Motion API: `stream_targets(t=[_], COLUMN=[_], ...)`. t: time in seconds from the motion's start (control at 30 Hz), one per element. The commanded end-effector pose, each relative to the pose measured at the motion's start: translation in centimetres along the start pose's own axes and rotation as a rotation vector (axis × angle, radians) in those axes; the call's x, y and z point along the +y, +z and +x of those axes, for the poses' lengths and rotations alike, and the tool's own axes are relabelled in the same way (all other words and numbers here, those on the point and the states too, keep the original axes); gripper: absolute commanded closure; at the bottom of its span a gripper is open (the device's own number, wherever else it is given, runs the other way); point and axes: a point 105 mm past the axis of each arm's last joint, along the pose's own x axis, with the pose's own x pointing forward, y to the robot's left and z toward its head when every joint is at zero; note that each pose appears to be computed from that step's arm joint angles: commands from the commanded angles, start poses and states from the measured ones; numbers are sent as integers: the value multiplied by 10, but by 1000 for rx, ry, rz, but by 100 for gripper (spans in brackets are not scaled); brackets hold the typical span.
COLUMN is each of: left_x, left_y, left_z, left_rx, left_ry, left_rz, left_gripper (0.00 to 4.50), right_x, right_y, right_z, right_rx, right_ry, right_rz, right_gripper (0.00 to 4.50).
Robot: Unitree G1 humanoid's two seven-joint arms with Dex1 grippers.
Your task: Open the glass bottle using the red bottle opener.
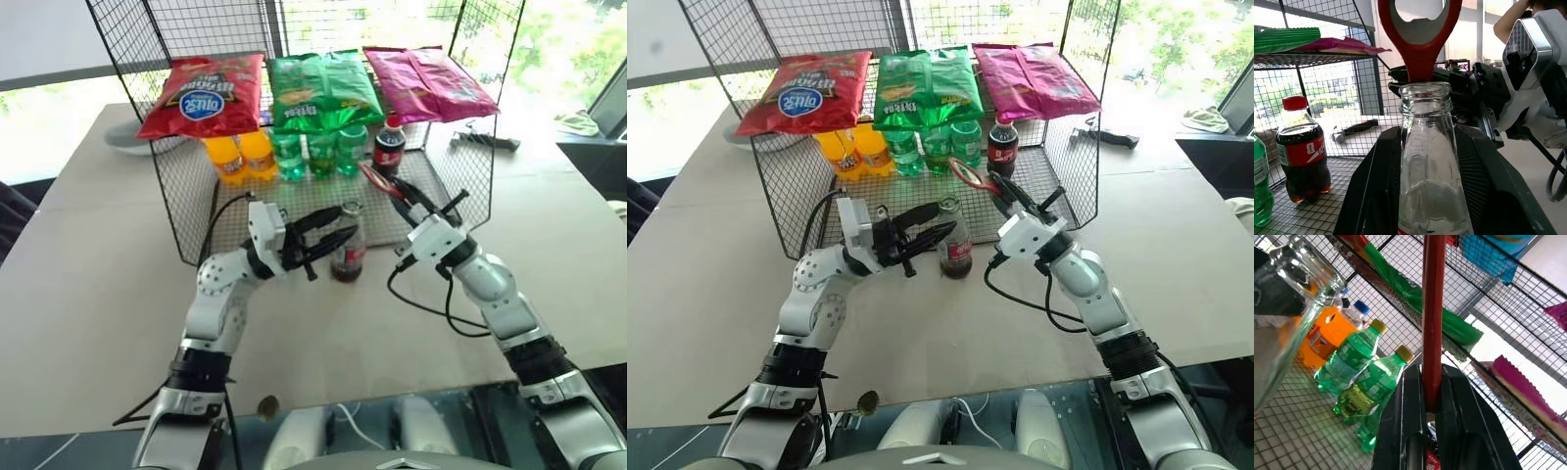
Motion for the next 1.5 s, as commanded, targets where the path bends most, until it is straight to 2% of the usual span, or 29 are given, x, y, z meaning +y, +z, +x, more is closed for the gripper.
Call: stream_targets(t=[0.03,0.13,0.2,0.5,0.93,1.1,1.47,1.5], left_x=[4,6,5,3,-5,-12,-14,-16], left_y=[-10,-10,-10,-12,-11,-20,-28,-31], left_z=[-9,-10,-11,-15,-31,-52,-99,-105], left_rx=[55,60,65,80,128,206,319,340], left_ry=[36,41,37,24,8,13,184,209], left_rz=[-12,-6,-5,-6,-24,-37,-77,-93], left_gripper=[182,97,6,6,6,6,6,1], right_x=[-7,-6,-4,-4,2,22,37,36], right_y=[3,0,-2,-9,-32,-36,-32,-34], right_z=[-1,-3,-5,-15,-52,-79,-125,-130], right_rx=[-8,11,24,71,256,364,512,533], right_ry=[-39,-52,-52,-83,-170,-88,28,34], right_rz=[46,88,122,216,539,706,812,814], right_gripper=[450,450,450,450,450,450,450,408])
